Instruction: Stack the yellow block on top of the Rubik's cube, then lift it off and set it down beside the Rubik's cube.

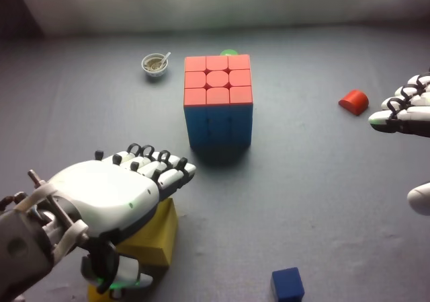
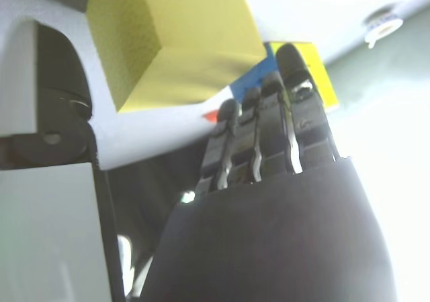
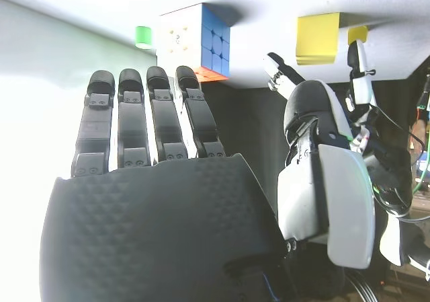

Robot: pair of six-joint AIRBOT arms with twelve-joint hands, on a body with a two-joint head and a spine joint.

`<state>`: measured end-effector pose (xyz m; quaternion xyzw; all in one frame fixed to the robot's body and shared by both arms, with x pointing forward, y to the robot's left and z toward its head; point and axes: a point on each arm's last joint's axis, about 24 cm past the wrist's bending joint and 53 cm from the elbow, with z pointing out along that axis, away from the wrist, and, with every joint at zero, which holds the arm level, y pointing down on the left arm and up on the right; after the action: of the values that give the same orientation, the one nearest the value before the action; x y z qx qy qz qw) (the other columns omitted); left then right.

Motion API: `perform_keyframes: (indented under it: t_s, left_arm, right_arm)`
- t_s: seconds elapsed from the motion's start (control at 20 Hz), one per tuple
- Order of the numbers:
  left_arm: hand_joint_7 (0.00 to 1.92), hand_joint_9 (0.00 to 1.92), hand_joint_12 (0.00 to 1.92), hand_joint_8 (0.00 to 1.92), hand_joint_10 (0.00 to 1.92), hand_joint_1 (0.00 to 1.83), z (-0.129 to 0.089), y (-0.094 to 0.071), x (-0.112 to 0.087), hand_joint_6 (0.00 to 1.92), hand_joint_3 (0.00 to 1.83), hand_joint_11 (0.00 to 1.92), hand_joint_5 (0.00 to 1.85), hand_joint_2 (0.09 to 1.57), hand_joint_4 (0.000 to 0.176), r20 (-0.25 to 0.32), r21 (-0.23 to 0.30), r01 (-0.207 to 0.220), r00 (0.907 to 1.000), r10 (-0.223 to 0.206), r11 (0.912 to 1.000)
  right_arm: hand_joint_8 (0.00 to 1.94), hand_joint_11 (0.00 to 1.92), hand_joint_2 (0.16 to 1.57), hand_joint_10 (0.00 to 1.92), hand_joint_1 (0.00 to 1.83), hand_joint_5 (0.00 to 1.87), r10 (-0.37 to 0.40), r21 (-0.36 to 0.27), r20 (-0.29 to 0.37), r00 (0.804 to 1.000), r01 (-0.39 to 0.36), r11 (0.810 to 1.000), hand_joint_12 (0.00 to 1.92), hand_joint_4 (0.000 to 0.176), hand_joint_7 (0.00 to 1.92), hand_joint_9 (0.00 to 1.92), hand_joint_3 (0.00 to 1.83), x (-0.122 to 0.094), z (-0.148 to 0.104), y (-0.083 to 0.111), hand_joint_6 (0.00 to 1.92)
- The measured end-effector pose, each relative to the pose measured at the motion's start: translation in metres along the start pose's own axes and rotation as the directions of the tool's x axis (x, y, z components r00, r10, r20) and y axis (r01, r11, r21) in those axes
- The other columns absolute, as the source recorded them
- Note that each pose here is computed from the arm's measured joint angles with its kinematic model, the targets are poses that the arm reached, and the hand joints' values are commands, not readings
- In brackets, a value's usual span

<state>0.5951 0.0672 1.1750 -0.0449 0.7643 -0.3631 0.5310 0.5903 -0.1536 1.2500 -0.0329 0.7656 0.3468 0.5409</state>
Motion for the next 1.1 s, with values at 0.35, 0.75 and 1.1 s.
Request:
perform_keyframes:
  t_s: [0.35,0.75,1.1]
  left_arm:
    - [0.0,0.01,0.49,0.0,0.0,1.11,0.004,0.008,0.005,0.0,0.0,0.0,0.0,0.99,0.0,-0.011,-0.027,0.006,0.9999,-0.006,0.9996]
    - [0.0,0.0,0.42,0.0,0.0,1.08,0.009,0.013,0.007,0.0,0.01,0.0,0.0,1.01,0.0,-0.014,-0.036,0.005,0.9999,-0.006,0.9993]
    - [0.0,0.01,0.48,0.0,0.0,1.08,0.01,0.018,0.007,0.0,0.0,0.0,0.0,1.0,0.0,-0.015,-0.044,0.004,0.9999,-0.004,0.999]
  right_arm:
    - [0.01,0.0,1.2,0.01,0.0,0.08,-0.008,0.0,0.0,1.0,0.008,1.0,0.0,0.0,0.06,0.02,0.0,0.0,0.0,0.0,0.01]
    - [0.02,0.02,1.2,0.02,0.0,0.11,-0.009,0.0,0.0,1.0,0.009,1.0,0.01,0.0,0.09,0.05,0.0,0.0,0.0,0.0,0.02]
    - [0.01,0.01,1.21,0.01,0.0,0.11,-0.019,0.0,0.0,1.0,0.019,1.0,0.01,0.0,0.09,0.05,0.0,0.0,0.0,0.0,0.01]
